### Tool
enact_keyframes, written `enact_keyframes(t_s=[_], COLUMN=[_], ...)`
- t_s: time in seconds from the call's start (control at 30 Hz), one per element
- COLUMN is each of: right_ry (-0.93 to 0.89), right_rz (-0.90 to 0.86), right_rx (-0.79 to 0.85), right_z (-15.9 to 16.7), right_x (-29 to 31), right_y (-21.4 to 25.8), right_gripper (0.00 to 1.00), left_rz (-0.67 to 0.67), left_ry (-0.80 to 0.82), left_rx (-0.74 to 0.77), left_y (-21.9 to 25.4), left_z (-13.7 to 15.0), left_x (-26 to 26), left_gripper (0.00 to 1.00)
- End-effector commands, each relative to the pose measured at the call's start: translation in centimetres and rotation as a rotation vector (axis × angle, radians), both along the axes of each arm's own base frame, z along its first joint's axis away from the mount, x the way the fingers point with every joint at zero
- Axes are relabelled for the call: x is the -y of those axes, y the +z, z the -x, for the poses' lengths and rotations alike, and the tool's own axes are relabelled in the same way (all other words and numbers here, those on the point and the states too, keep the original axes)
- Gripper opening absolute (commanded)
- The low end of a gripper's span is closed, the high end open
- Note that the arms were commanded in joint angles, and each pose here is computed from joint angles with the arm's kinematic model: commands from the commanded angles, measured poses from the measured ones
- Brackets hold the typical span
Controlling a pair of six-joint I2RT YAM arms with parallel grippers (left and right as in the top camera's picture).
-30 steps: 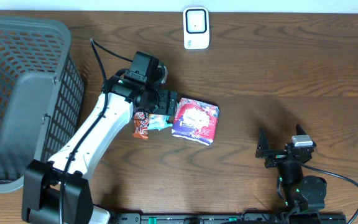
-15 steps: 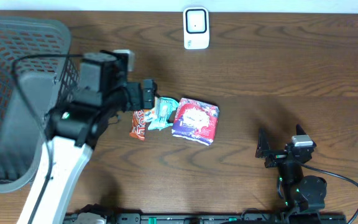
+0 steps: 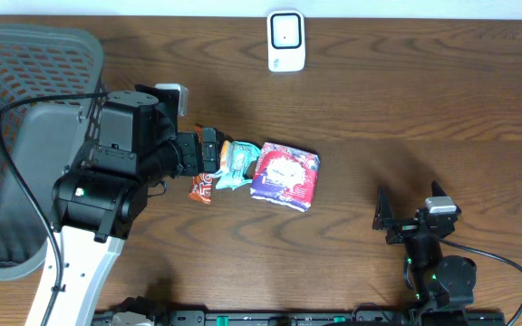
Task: Scan the item barcode
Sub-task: 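Move the right gripper toward the floral package from the right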
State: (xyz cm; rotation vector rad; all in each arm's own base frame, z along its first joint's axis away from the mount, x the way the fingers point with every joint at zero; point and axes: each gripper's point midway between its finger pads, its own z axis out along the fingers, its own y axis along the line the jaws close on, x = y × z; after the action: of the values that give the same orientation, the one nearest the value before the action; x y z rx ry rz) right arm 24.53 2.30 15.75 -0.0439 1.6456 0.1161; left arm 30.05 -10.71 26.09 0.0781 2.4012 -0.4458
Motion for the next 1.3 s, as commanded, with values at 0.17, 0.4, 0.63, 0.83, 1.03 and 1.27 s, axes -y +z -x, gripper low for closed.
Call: enact_keyframes(t_s=[0.17,0.4,0.63,0.83,1.03,1.27], right_ry=[0.289,0.715,0.797,0.849,0.775,0.732], right_rz=[-0.255,-0.621,-0.689,-0.657,-0.486,-0.255], right_rx=[-0.003,-0.211,-0.2,-0.029,-0.101,-0.469], right_z=[1.2,5.8,6.9,8.3,7.5,4.2], right_x=[-5.0,-11.2,-11.9,-11.6,-11.5,-11.7], right_y=[1.4,2.5,4.4,10.6,13.2,12.2], right_gripper=[0.99,0.99,0.99,0.99,0.99,0.99], left_rz=[0.002,0.002,0.002,0.002,0.002,0.002], left_ry=[0.017,0.017,0.017,0.017,0.017,0.017], left_rx=[0.011,0.011,0.011,0.01,0.01,0.01], left_y=[0.6,0.6,0.6,0.6,0.6,0.6], left_z=[-0.2,-0.2,-0.2,-0.2,-0.2,-0.2], left_x=[-0.2,-0.2,-0.2,-0.2,-0.2,-0.2], left_gripper=[1.0,1.0,1.0,1.0,1.0,0.99])
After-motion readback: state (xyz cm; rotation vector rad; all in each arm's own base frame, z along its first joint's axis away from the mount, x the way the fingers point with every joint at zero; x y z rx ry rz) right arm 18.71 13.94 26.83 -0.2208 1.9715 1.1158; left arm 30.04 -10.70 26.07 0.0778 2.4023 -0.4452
